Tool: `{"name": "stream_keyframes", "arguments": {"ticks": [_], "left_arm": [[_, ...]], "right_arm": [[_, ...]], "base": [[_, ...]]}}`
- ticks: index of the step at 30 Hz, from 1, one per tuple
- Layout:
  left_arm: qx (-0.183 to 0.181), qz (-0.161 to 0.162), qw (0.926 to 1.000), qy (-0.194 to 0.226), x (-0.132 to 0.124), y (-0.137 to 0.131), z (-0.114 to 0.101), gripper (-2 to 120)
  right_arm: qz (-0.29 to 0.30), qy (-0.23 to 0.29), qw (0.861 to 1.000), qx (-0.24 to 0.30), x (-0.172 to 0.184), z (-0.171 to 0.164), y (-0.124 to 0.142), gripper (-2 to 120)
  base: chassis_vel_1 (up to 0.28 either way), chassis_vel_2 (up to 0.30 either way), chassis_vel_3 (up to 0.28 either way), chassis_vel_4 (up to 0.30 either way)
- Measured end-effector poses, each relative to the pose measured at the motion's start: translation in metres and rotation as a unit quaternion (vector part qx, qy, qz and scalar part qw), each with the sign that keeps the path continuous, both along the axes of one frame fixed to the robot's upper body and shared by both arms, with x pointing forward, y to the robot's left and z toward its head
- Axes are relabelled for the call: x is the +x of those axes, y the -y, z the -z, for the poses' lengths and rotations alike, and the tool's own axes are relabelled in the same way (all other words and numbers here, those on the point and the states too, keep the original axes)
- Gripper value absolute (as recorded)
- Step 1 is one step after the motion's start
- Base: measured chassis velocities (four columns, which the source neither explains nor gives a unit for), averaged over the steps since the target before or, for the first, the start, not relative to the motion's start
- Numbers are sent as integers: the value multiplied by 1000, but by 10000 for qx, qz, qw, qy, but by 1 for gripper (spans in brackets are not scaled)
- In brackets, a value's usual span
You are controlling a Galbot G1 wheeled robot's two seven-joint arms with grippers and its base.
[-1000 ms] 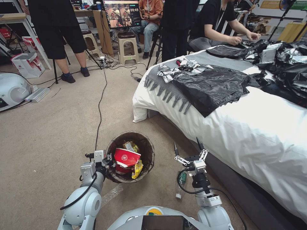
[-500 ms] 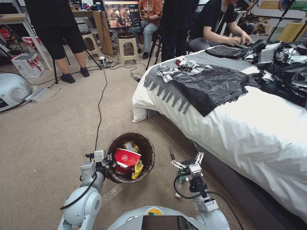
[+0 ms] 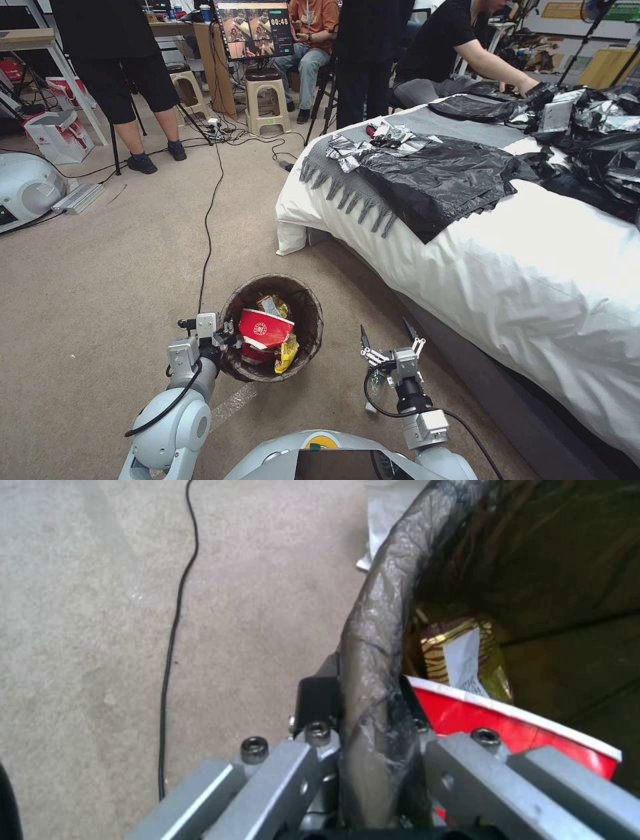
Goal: Pick up the trash bin, then pick up the garbage from the floor and place it into the trash bin.
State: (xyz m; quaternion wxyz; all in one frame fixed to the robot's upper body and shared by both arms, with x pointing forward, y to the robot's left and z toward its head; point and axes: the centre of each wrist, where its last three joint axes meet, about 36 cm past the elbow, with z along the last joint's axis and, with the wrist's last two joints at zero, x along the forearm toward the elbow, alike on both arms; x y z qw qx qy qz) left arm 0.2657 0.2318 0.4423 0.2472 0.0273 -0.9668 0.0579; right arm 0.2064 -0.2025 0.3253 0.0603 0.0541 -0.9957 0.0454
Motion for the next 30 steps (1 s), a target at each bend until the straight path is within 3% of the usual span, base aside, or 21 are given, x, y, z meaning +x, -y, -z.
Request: {"name": "stream_keyframes", "arguments": {"ticks": [6,10,12,13,16,24,30], "left_arm": [[-9,6,10000,-16,-1,1,1,3],[-11,11,10000,-19,-1,1,1,3],[-9,12,10000,-24,-1,2,1,3],[-4,14,10000,-27,-2,2,1,3],[-2,23,10000,-27,-2,3,1,3],[-6,27,10000,-34,-2,5,2,3],[13,25,10000,-53,-4,6,3,3]], "right_arm": [[202,-1047,9940,244,22,-4,-3,100],[255,-1445,9883,413,33,-2,-6,100],[317,-1770,9821,552,40,2,-8,100],[393,-2166,9724,770,51,9,-9,100],[391,-2535,9617,969,62,13,-9,100],[430,-2909,9517,886,71,26,-10,100],[531,-3325,9390,702,84,62,-9,100]], "base": [[0,0,0,0],[0,0,0,0],[0,0,0,0],[0,0,0,0],[0,0,0,0],[0,0,0,0],[0,0,0,0]]}}
